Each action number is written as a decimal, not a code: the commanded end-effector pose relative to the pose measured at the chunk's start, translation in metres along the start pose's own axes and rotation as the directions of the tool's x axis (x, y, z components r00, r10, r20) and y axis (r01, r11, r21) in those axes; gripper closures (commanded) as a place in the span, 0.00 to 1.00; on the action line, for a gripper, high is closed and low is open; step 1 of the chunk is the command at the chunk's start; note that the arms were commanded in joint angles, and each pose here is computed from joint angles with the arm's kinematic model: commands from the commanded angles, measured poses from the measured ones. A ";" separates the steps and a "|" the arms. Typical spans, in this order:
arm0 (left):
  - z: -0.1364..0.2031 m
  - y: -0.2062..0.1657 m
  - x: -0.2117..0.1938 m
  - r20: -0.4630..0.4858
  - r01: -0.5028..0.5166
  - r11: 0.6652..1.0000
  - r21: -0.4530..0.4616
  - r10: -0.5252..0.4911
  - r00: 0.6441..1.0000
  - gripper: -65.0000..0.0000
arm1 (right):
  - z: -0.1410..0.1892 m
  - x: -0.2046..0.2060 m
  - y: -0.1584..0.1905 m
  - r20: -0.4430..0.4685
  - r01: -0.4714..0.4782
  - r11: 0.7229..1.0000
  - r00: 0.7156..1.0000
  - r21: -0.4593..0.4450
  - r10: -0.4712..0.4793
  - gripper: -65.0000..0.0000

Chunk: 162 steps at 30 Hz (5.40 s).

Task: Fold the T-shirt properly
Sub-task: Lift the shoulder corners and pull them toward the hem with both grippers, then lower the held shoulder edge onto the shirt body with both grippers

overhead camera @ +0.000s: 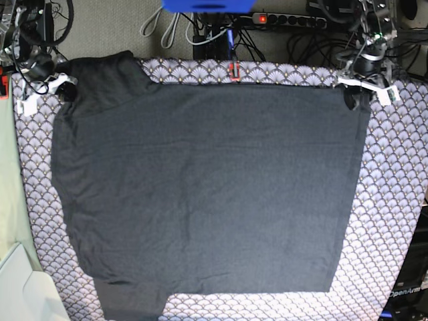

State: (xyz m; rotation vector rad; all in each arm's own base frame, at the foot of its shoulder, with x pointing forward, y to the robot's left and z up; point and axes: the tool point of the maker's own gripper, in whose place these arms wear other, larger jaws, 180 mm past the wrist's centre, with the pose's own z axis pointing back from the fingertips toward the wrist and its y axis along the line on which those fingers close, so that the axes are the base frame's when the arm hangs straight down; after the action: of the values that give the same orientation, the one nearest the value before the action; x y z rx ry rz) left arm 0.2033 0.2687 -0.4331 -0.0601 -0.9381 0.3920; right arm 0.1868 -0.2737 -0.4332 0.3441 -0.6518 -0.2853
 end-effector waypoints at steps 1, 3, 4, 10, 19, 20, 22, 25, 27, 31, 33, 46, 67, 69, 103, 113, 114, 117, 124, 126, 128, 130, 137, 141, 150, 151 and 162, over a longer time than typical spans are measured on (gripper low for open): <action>0.004 -0.008 -0.019 -0.078 0.001 1.000 -0.026 -0.003 0.997 0.73 | 0.003 -0.009 -0.006 -0.055 -0.029 0.999 0.998 -0.027 0.027 1.00; 0.004 -0.009 -0.013 -0.065 0.006 1.000 -0.026 -0.007 0.998 0.90 | 0.003 -0.009 -0.006 -0.054 -0.030 0.999 0.998 -0.026 0.029 1.00; 0.004 -0.009 -0.012 -0.064 0.006 1.000 -0.024 -0.007 0.998 0.97 | 0.003 -0.008 -0.006 -0.052 -0.030 0.999 0.998 -0.026 0.029 1.00; 0.005 -0.010 -0.007 -0.051 0.016 0.999 -0.030 -0.017 0.999 0.99 | 0.006 0.002 0.001 -0.026 -0.059 0.998 0.998 -0.019 0.058 1.00; 0.040 0.008 0.018 0.014 0.059 0.998 0.021 -0.060 0.998 0.99 | 0.029 0.013 0.020 0.014 -0.149 0.989 0.989 -0.010 0.149 1.00; 0.043 0.012 0.019 0.014 0.060 0.998 0.032 -0.061 0.998 0.99 | 0.033 0.015 0.020 0.024 -0.151 0.988 0.988 -0.016 0.151 1.00; 0.047 0.018 0.017 0.008 0.064 0.997 0.043 -0.064 0.998 0.99 | 0.041 0.021 0.019 0.043 -0.165 0.986 0.985 -0.030 0.166 1.00; 0.055 0.027 0.018 0.008 0.073 0.995 0.064 -0.074 0.997 0.99 | 0.050 0.025 0.019 0.057 -0.179 0.983 0.982 -0.046 0.182 1.00; 0.060 0.033 0.022 0.016 0.078 0.994 0.082 -0.079 0.997 0.99 | 0.057 0.030 0.019 0.074 -0.193 0.980 0.978 -0.057 0.197 1.00; 0.072 0.041 0.026 0.019 0.095 0.990 0.105 -0.097 0.995 0.99 | 0.070 0.034 0.019 0.086 -0.213 0.974 0.972 -0.079 0.219 1.00; 0.075 0.042 0.030 0.028 0.101 0.989 0.108 -0.104 0.994 0.99 | 0.073 0.035 0.023 0.088 -0.231 0.970 0.967 -0.076 0.237 1.00; 0.046 0.017 0.064 0.055 0.081 0.994 0.067 -0.085 0.995 0.99 | 0.066 0.074 0.039 0.184 -0.267 0.962 0.944 -0.063 0.274 1.00; -0.027 -0.020 0.149 0.072 0.007 1.000 -0.021 -0.005 0.997 0.99 | -0.005 0.168 0.032 0.271 -0.191 0.982 0.945 0.001 0.184 1.00; -0.031 -0.020 0.150 0.070 -0.001 1.000 -0.024 0.003 0.998 0.99 | -0.011 0.177 0.032 0.269 -0.201 0.979 0.943 -0.013 0.197 1.00; -0.085 -0.044 0.201 0.106 -0.130 0.986 -0.100 0.141 0.984 0.99 | -0.100 0.239 0.071 0.288 -0.214 0.976 0.938 0.049 0.191 1.00; -0.100 -0.035 0.192 0.056 -0.160 0.983 -0.091 0.165 0.985 0.99 | -0.099 0.242 0.062 0.293 -0.201 0.979 0.938 0.034 0.183 1.00; -0.100 -0.032 0.193 0.055 -0.156 0.984 -0.086 0.161 0.985 0.99 | -0.099 0.242 0.062 0.292 -0.201 0.979 0.939 0.034 0.183 1.00; -0.103 -0.043 0.200 0.056 -0.127 0.986 -0.105 0.134 0.989 0.97 | -0.099 0.243 0.062 0.293 -0.202 0.979 0.938 0.034 0.183 0.99; -0.110 -0.056 0.200 0.048 -0.074 0.990 -0.123 0.080 0.996 0.74 | -0.097 0.252 0.067 0.308 -0.207 0.978 0.933 0.037 0.186 0.84; -0.110 -0.057 0.204 0.081 -0.069 0.990 -0.125 0.080 0.994 0.74 | -0.099 0.257 0.075 0.311 -0.229 0.973 0.928 0.043 0.204 0.83; -0.110 -0.056 0.204 0.091 -0.070 0.990 -0.122 0.081 0.993 0.74 | -0.102 0.259 0.087 0.303 -0.265 0.963 0.923 0.052 0.238 0.84; -0.110 -0.053 0.204 0.093 -0.073 0.990 -0.118 0.084 0.992 0.74 | -0.105 0.260 0.094 0.297 -0.288 0.956 0.919 0.058 0.259 0.84; -0.111 -0.043 0.192 0.060 -0.070 0.992 -0.102 0.076 0.995 0.74 | -0.105 0.246 0.077 0.257 -0.279 0.960 0.930 0.035 0.261 0.83; -0.108 -0.037 0.181 0.039 -0.058 0.994 -0.092 0.062 0.997 0.74 | -0.103 0.231 0.060 0.223 -0.277 0.961 0.937 0.011 0.267 0.83; -0.099 -0.021 0.164 0.017 -0.039 0.997 -0.061 0.040 0.999 0.74 | -0.101 0.213 0.041 0.189 -0.271 0.963 0.945 -0.012 0.268 0.64; -0.099 -0.021 0.164 0.018 -0.036 0.998 -0.060 0.037 0.999 0.74 | -0.101 0.213 0.042 0.190 -0.271 0.963 0.945 -0.010 0.267 0.63; -0.096 -0.016 0.159 0.009 -0.030 0.998 -0.051 0.031 0.999 0.74 | -0.108 0.209 0.054 0.191 -0.267 0.963 0.947 0.016 0.259 0.63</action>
State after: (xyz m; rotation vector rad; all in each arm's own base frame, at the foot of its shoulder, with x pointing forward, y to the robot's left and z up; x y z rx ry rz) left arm 0.3576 0.3145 -0.3831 -0.1274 -0.8985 0.4066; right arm 0.4083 -0.2706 -0.4009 0.2687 -0.8166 -0.0528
